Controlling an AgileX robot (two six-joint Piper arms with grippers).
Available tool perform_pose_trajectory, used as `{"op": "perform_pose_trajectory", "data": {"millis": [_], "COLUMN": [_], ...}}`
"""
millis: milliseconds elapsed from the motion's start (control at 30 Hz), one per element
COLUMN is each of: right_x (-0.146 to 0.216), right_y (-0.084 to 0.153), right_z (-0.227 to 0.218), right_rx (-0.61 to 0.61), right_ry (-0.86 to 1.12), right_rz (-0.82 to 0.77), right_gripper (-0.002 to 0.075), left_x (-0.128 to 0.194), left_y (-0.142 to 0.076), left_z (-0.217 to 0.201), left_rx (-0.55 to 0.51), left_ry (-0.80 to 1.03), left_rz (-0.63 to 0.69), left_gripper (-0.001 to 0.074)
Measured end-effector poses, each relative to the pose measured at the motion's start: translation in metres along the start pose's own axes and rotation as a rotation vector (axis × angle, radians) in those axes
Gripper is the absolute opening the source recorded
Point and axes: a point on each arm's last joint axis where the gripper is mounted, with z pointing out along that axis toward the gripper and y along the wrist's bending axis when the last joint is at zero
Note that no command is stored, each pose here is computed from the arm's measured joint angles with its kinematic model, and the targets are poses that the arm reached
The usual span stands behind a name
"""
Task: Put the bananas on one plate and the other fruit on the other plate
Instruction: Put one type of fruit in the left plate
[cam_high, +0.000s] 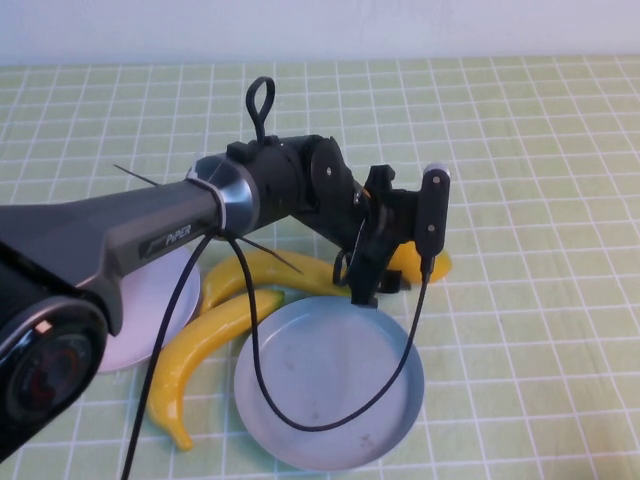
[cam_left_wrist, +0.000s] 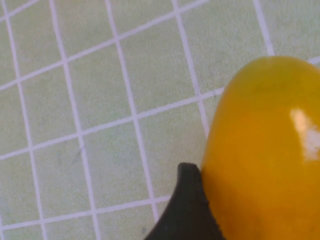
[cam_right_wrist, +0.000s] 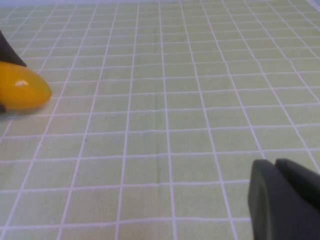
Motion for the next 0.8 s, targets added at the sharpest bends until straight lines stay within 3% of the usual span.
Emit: {"op": "perform_pose_trajectory", "data": {"millis": [200, 400, 600, 800], "right_x": [0.0, 0.0, 0.0, 0.0], "right_y": [0.0, 0.0, 0.0, 0.0], "right_z": [0.0, 0.0, 0.0, 0.0], "right_rx": [0.0, 0.0, 0.0, 0.0], "right_ry": [0.0, 0.0, 0.0, 0.0], "right_rz": [0.0, 0.0, 0.0, 0.0], "right_gripper": [-0.0017, -0.0017, -0.0017, -0.0017], "left_x": [-0.022, -0.038, -0.006, 0.047], "left_y": [0.015, 0.027, 0.025, 0.015], "left_z": [-0.039, -0.109, -0.161, -0.187], "left_rx": [-0.077, -0.126, -0.187, -0.242], "left_ry": [-0.122, -0.179, 0.05, 0.432], "left_rz": [-0.198, -0.667, -1.089, -1.268], "left_gripper": [0.0495, 0.0495, 0.0495, 0.0495]}}
